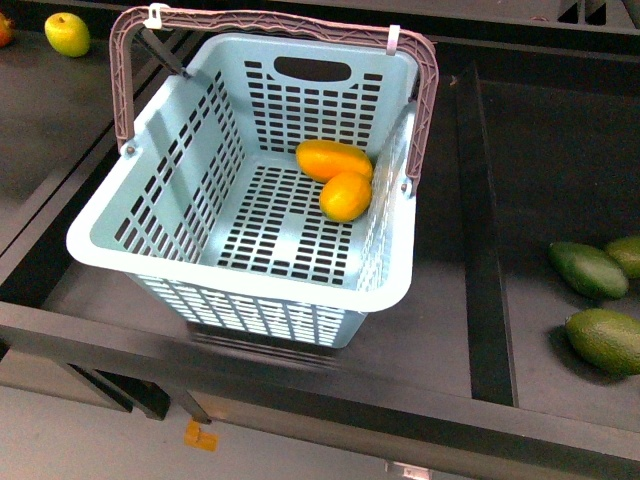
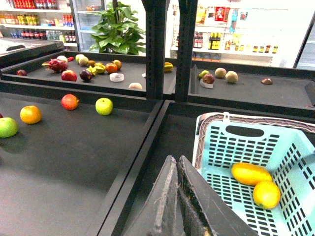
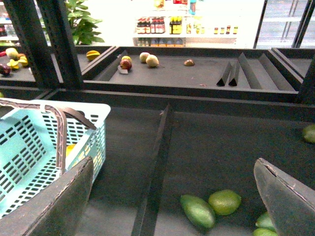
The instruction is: Pick lemon and mango into basket
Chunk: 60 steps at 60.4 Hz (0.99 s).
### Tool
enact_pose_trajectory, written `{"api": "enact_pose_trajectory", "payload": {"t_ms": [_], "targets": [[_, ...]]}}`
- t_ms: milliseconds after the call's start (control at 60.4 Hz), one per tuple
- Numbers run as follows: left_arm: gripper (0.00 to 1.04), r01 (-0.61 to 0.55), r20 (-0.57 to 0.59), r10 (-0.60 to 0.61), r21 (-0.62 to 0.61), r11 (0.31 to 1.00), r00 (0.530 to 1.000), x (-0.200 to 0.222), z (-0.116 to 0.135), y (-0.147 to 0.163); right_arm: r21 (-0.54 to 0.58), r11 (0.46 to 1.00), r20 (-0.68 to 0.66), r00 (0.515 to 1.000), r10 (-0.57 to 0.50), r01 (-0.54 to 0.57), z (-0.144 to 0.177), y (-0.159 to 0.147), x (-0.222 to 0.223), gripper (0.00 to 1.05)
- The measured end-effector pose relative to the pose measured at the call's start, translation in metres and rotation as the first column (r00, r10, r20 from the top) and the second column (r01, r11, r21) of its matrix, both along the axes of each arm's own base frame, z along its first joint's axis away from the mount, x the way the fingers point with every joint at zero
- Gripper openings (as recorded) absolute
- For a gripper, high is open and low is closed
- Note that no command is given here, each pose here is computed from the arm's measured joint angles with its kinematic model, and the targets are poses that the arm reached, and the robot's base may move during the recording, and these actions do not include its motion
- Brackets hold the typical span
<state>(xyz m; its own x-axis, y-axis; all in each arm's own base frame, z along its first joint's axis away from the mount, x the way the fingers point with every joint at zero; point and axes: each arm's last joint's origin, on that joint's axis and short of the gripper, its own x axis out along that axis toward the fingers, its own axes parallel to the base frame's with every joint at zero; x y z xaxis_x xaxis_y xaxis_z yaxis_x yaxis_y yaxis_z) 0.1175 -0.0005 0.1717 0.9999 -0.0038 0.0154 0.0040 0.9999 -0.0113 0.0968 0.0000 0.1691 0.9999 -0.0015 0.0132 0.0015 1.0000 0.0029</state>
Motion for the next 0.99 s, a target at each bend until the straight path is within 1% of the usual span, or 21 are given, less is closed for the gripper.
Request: {"api": "enact_pose_trajectory", "payload": {"t_ms": [365,398,431,514,994], "targets": [[0.03,0.0,0.002,0.0,0.0,1.0,1.0,-0.009,0.0,0.0,0.0,1.0,0.0,1.0,0.0,0.0,0.0,0.0,0.0,0.96],[0.03,0.0,-0.003,0.0,0.0,1.0,1.0,-0.011,-0.001,0.0,0.0,1.0,0.0,1.0,0.0,0.0,0.0,0.0,0.0,0.96],[0.03,0.0,-0.034,0.0,0.001,1.0,0.999,-0.016,-0.005,0.0,0.0,1.0,0.0,1.0,0.0,0.0,0.0,0.0,0.0,0.96],[0.03,0.0,-0.006,0.0,0.0,1.0,1.0,-0.02,-0.003,0.0,0.0,1.0,0.0,1.0,0.0,0.0,0.0,0.0,0.0,0.96],[0.03,0.0,-0.005,0.0,0.0,1.0,1.0,-0.02,-0.003,0.0,0.0,1.0,0.0,1.0,0.0,0.0,0.0,0.0,0.0,0.96]]}}
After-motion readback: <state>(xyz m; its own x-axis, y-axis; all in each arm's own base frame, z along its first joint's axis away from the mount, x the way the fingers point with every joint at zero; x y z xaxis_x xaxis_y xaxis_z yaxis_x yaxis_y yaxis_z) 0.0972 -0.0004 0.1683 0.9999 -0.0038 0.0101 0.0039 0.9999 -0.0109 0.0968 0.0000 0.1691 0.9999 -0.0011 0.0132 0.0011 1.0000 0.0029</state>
